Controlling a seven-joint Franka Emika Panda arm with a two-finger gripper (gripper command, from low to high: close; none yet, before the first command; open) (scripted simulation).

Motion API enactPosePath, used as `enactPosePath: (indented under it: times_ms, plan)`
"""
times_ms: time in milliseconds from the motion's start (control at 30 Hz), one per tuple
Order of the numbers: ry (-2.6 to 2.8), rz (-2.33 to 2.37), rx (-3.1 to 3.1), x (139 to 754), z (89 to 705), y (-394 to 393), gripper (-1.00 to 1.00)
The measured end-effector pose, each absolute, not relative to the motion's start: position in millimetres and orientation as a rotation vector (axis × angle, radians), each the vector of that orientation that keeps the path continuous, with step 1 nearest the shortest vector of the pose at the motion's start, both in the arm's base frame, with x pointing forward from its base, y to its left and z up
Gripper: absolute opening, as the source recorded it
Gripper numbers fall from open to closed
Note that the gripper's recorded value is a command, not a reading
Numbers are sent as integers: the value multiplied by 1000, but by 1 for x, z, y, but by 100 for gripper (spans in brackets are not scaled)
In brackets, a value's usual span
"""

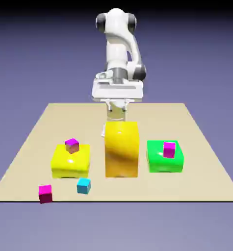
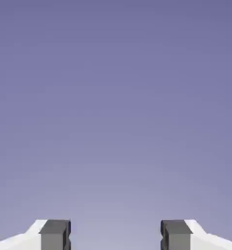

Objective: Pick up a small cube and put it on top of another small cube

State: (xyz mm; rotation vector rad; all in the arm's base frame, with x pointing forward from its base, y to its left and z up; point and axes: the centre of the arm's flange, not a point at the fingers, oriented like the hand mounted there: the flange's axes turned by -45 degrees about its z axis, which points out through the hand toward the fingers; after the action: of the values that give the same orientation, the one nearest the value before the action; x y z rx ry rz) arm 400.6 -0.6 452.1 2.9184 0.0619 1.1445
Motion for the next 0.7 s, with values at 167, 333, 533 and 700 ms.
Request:
enactPosePath:
  times_ms: [167,333,533,700]
  plan:
    - [-16,845,3044,444,421,-24,0]
    - [-89,535,3131,481,381,-50,0]
    - [-174,158,3184,515,326,-83,0]
    - [-230,-151,3187,535,278,-109,0]
